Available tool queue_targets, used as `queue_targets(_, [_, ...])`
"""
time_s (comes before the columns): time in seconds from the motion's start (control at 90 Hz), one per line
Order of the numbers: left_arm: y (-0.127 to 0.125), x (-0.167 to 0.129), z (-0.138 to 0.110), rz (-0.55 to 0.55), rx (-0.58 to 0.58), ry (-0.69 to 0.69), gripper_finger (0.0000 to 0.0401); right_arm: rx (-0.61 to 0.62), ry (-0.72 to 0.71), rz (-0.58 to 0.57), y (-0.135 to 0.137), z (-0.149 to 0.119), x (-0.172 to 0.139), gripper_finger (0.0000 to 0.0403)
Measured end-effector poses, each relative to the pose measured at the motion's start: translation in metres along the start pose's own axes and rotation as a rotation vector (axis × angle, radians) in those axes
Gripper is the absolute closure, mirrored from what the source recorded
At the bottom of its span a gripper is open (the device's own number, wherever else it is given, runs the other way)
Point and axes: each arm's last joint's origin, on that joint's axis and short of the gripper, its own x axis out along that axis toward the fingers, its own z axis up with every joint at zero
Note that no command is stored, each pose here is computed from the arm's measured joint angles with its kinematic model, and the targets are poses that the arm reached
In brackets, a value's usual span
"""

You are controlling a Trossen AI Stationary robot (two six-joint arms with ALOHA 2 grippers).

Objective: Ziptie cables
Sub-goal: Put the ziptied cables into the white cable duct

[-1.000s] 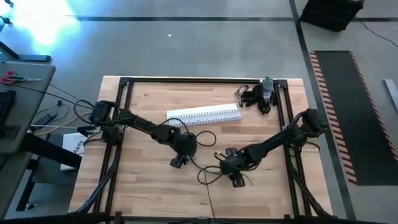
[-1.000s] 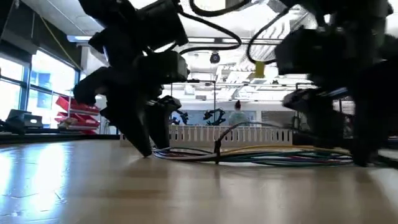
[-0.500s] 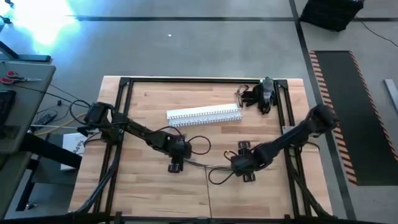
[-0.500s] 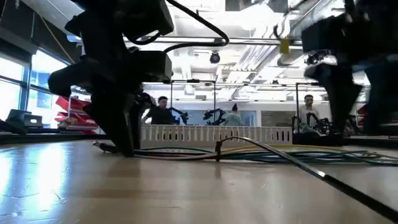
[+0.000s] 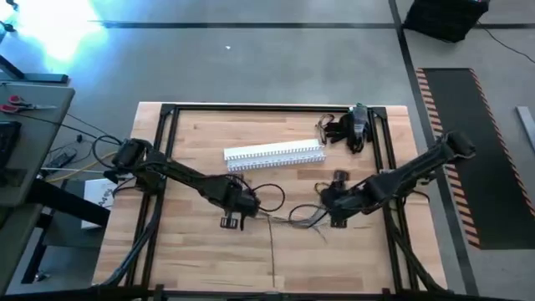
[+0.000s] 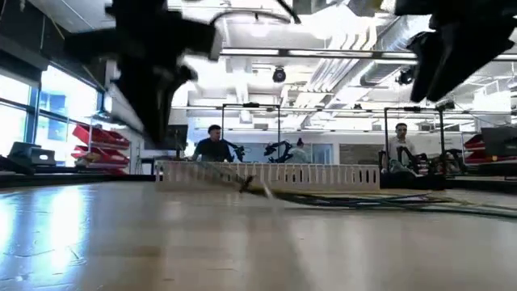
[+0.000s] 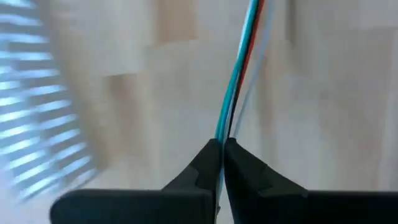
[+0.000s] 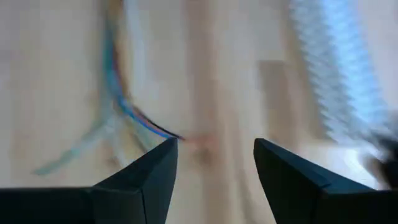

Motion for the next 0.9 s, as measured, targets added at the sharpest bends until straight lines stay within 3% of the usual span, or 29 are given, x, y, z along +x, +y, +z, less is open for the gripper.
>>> queue_targets(0.167, [0.011, -0.035, 0.007, 0.256, -0.026, -0.046, 0.0401, 0.145, -0.054, -0.052, -0.021, -0.015, -0.027, 0.0204])
queue_targets(0.256, [0.019, -0.049, 0.015, 0.309, -0.043, -0.105, 0.0401, 0.182, -0.111, -0.043, -0.024, -0.015, -0.034, 0.0204])
queue_targets(0.367, [0.031, -0.066, 0.024, 0.31, -0.088, -0.163, 0.0401, 0.106, -0.18, 0.047, -0.016, -0.008, -0.029, 0.0204])
queue_targets(0.489, [0.038, -0.081, 0.03, 0.276, -0.071, -0.203, 0.0401, -0.01, -0.295, 0.213, 0.002, -0.009, 0.001, 0.0199])
queue_targets(0.644, [0.038, -0.085, 0.032, 0.206, -0.07, -0.211, 0.0401, 0.05, -0.488, 0.341, 0.011, -0.012, 0.049, 0.0171])
queue_targets(0.789, [0.038, -0.085, 0.032, 0.178, -0.075, -0.206, 0.0401, 0.078, -0.582, 0.326, 0.014, -0.014, 0.084, 0.0117])
queue_targets(0.9, [0.039, -0.085, 0.033, 0.174, -0.097, -0.212, 0.0401, 0.155, -0.664, 0.34, 0.012, 0.005, 0.1, 0.0071])
